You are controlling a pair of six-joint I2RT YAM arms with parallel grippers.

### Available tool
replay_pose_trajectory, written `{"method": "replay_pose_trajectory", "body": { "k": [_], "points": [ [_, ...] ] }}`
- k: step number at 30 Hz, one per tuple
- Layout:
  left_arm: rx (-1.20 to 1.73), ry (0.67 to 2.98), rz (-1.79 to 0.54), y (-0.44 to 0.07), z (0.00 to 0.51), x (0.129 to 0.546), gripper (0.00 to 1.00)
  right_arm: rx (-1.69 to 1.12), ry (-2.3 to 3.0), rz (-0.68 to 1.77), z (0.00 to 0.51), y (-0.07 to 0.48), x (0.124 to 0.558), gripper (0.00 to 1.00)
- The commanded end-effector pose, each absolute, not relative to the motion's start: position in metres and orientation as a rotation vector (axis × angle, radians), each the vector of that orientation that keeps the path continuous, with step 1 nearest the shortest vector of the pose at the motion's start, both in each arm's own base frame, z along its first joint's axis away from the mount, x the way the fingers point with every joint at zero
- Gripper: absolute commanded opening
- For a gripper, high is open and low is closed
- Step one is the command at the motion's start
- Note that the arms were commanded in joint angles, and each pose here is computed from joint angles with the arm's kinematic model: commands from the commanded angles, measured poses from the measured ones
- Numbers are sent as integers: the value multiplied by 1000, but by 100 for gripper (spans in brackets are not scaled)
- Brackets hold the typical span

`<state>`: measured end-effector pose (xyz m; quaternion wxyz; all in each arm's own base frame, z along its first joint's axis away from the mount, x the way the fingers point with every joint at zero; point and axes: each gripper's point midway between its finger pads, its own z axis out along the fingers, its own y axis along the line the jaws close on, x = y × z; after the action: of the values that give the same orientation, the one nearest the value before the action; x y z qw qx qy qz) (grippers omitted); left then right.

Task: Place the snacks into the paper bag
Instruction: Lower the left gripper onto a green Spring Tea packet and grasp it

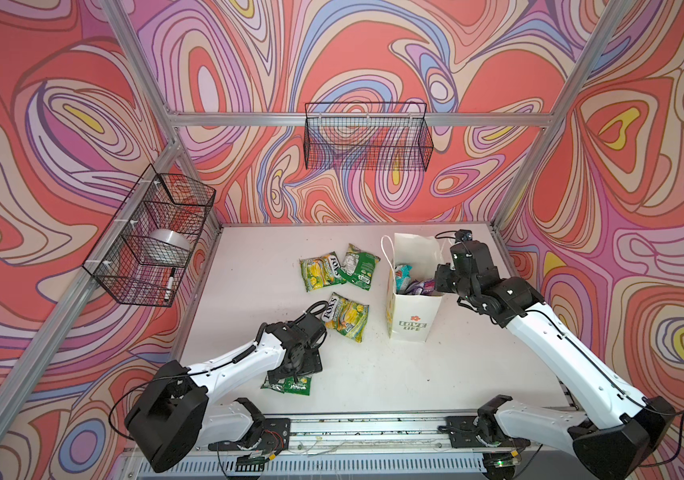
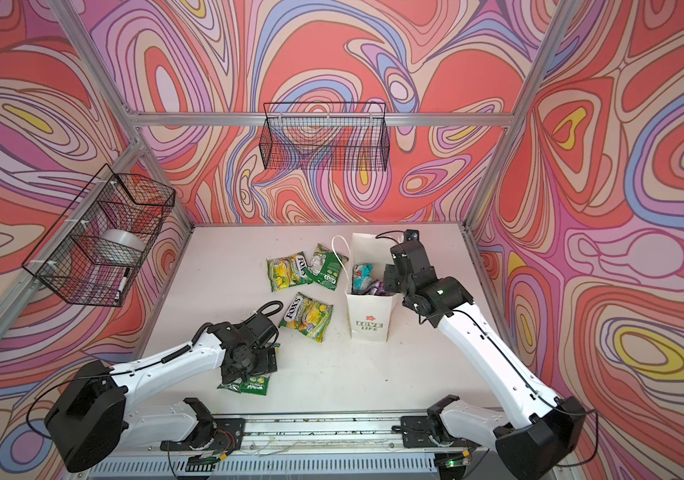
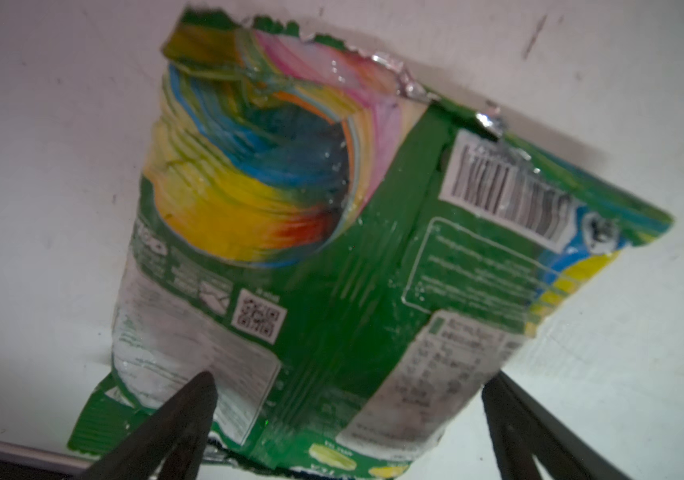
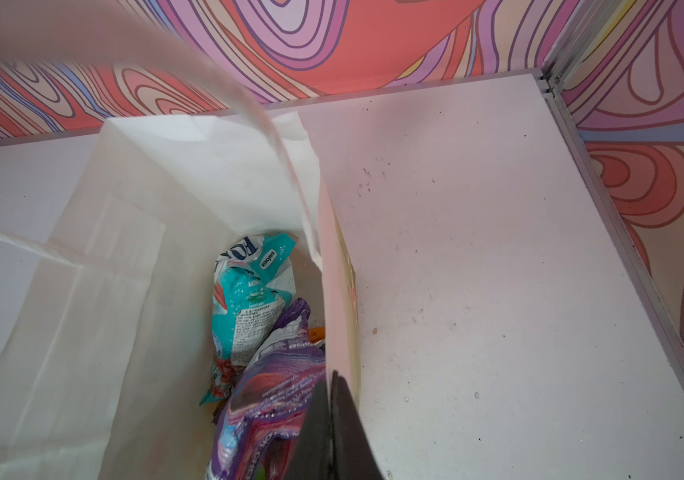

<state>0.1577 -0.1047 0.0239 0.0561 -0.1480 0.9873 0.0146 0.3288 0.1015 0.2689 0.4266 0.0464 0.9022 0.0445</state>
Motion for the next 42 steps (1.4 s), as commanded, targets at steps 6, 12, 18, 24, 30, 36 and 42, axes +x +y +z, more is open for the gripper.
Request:
{"method": "replay_pose_trajectory", "body": {
  "k": [6,12,18,24,30,36,42],
  "points": [
    [-541,3025,27,-106,-3,155,97,103,2273,135,265,103,324,0],
    [-574,3015,76,-102,-9,158,82,98,2268,137,268,103,322,0],
    [-586,2966,47,-105,-2,168,60,96,2258,140,273,101,319,0],
    [-608,2889,-31,-112,17,182,45,89,2256,148,276,101,317,0],
    [-579,2804,-42,-109,46,196,35,82,2250,159,280,102,315,0],
    [-520,2716,-46,-104,89,208,33,81,2243,161,285,102,315,0],
    [-397,2561,-137,-108,172,228,31,83,2247,158,282,102,316,0]
  ]
}}
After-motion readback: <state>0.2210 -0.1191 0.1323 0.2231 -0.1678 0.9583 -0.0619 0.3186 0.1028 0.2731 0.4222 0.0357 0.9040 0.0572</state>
